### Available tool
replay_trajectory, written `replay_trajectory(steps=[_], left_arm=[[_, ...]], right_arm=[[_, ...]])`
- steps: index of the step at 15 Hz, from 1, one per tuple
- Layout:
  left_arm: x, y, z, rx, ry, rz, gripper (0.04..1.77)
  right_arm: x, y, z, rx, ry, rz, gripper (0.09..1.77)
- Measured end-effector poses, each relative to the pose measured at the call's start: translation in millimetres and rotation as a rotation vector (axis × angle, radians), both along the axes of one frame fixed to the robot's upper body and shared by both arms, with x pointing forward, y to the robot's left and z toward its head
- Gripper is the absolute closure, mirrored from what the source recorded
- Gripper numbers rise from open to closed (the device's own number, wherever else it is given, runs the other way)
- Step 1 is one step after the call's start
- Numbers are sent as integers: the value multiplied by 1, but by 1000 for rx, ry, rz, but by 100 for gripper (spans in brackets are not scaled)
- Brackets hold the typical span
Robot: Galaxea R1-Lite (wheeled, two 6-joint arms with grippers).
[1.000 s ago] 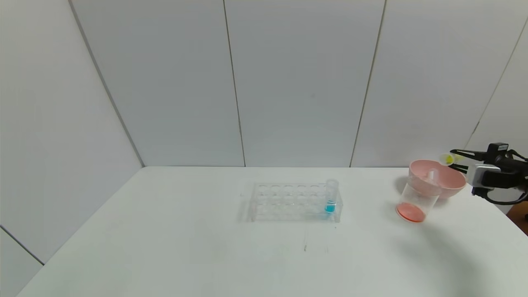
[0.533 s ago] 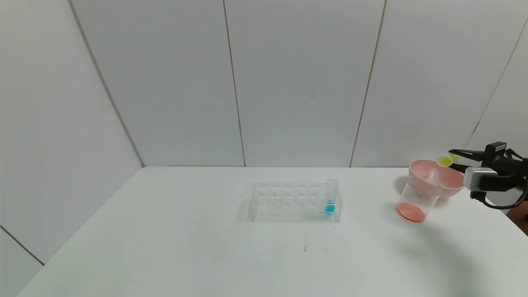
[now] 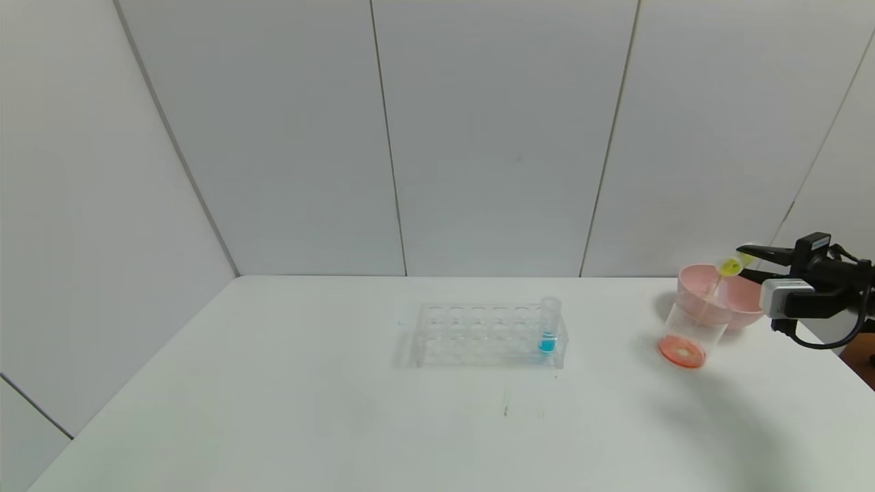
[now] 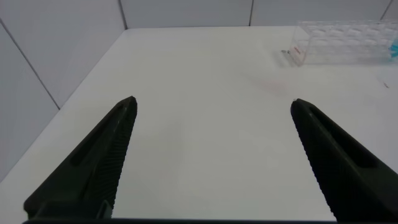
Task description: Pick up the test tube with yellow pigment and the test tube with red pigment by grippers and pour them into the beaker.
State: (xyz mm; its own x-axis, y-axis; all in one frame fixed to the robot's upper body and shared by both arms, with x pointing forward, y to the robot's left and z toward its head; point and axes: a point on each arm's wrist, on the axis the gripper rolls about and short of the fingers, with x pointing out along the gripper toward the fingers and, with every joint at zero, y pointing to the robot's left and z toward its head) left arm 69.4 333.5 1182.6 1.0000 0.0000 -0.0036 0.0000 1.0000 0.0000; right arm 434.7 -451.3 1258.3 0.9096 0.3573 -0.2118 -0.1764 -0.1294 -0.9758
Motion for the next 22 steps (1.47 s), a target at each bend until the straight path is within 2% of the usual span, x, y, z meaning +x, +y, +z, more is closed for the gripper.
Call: replay_trajectory(steps=[6, 22], left_arm=[[0, 0, 0, 0, 0, 0, 5], [0, 0, 0, 0, 0, 0, 5]], right_arm=[[-1, 1, -1, -25, -2, -8, 137], [0, 3, 4, -242, -88, 18, 137]])
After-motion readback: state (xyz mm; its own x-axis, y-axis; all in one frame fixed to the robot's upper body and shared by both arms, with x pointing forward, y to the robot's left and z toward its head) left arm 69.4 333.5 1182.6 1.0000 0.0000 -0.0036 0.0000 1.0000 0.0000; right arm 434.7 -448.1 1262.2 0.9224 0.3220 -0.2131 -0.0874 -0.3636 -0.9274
